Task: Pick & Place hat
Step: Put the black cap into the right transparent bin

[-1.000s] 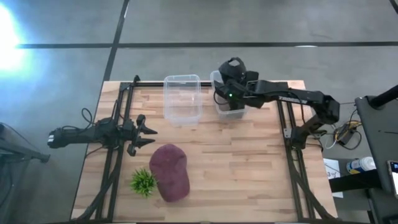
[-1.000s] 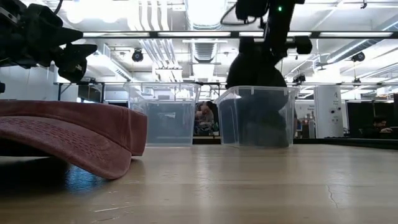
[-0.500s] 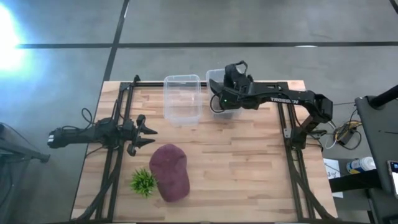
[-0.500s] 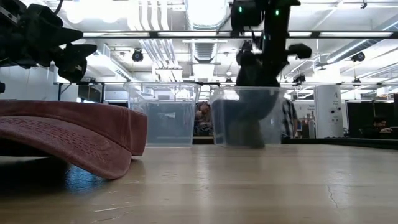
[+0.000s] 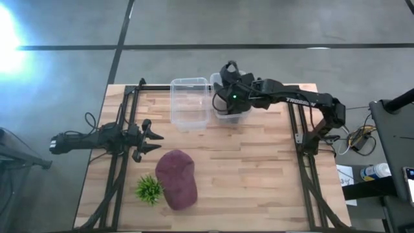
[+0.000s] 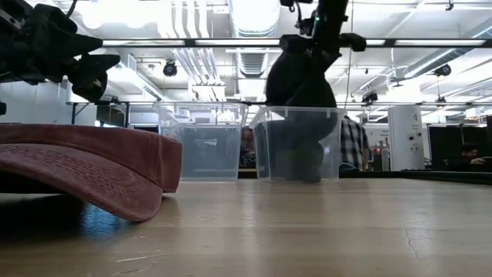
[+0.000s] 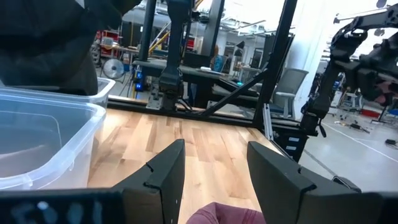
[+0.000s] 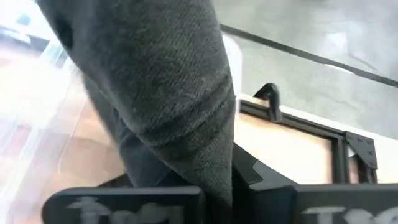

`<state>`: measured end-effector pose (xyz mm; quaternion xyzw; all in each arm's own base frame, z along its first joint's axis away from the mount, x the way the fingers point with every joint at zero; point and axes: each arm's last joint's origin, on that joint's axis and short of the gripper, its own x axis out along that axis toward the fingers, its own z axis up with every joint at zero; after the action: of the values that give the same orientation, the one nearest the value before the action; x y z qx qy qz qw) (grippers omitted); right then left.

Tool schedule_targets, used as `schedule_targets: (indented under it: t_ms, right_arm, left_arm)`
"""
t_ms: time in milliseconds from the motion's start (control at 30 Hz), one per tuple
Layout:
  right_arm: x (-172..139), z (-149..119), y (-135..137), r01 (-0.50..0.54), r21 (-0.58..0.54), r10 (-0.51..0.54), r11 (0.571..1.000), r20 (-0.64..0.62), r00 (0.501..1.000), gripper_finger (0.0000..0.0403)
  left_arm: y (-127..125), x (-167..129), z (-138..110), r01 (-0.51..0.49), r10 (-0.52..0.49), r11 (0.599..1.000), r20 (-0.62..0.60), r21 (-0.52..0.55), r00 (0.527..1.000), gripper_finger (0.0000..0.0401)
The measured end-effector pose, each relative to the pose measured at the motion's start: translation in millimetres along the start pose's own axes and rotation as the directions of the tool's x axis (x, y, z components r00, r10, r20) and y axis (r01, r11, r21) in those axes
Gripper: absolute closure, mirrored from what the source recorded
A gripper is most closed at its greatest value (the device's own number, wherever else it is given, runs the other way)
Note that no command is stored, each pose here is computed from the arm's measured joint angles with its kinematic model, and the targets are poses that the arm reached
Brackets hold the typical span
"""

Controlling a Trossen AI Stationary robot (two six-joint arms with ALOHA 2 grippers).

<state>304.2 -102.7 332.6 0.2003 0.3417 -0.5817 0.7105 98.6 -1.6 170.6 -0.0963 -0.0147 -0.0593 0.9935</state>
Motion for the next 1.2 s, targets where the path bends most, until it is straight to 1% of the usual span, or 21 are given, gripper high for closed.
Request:
schedule_targets:
  t_ms: [133,167,267,367,500,600,667,733,833,967,1067,1200]
  right_arm:
    - [8.9,-0.5,14.7,-0.075,-0.021,0.072,0.997,-0.118,0.99,0.039]
    - [12.2,-1.9,17.9,-0.066,-0.025,0.062,0.998,-0.138,0.988,0.039]
    - [24.7,-7.8,24.0,0.011,-0.056,-0.022,0.998,-0.201,0.979,0.039]
    - [38.5,-13.6,29.6,0.061,-0.133,-0.095,0.989,-0.262,0.96,0.039]
    - [52.6,-20.7,42.3,0.05,-0.178,-0.105,0.983,-0.311,0.945,0.039]
    - [56.9,-22.5,48.7,0.047,-0.196,-0.109,0.979,-0.318,0.942,0.039]
    - [53.6,-19.8,50.3,0.042,-0.195,-0.101,0.98,-0.304,0.947,0.039]
    - [44.6,-15.2,50.0,0.043,-0.188,-0.091,0.981,-0.259,0.962,0.039]
    - [24.6,-4.9,44.4,0.028,-0.152,-0.057,0.988,-0.19,0.98,0.039]
    - [-3.9,13.2,33.2,-0.03,-0.094,0.018,0.995,-0.126,0.992,0.0387]
    - [-22.6,25.0,28.4,-0.067,-0.074,0.062,0.995,-0.065,0.996,0.0365]
    - [-39.0,39.3,27.5,-0.109,-0.06,0.11,0.992,0.005,0.994,0.0311]
  left_arm:
    - [0.0,0.0,0.1,0.0,0.0,1.0,0.001,-0.017,1.0,0.0233]
    - [0.0,0.0,0.2,0.001,-0.001,1.0,0.002,-0.018,1.0,0.0233]
    - [-0.2,0.0,1.1,0.002,-0.002,1.0,0.011,-0.022,1.0,0.0233]
    - [-0.3,0.0,1.7,0.004,-0.003,1.0,0.018,-0.021,1.0,0.0233]
    - [-0.4,0.0,1.9,0.004,-0.004,1.0,0.019,-0.021,1.0,0.0233]
    - [-0.4,0.0,2.1,0.005,-0.004,1.0,0.021,-0.022,1.0,0.0233]
    - [-0.4,0.0,2.1,0.005,-0.004,1.0,0.022,-0.031,1.0,0.0233]
    - [-0.4,0.0,2.1,0.005,-0.004,0.999,0.022,-0.038,1.0,0.0233]
    - [-0.4,0.0,2.1,0.005,-0.004,0.999,0.021,-0.039,1.0,0.0233]
    - [-0.4,0.0,2.1,0.005,-0.004,0.999,0.022,-0.037,1.0,0.0233]
    - [-0.5,0.0,2.2,0.005,-0.005,0.999,0.023,-0.037,1.0,0.0233]
    - [-0.5,0.0,2.6,0.006,-0.005,0.999,0.027,-0.032,1.0,0.0233]
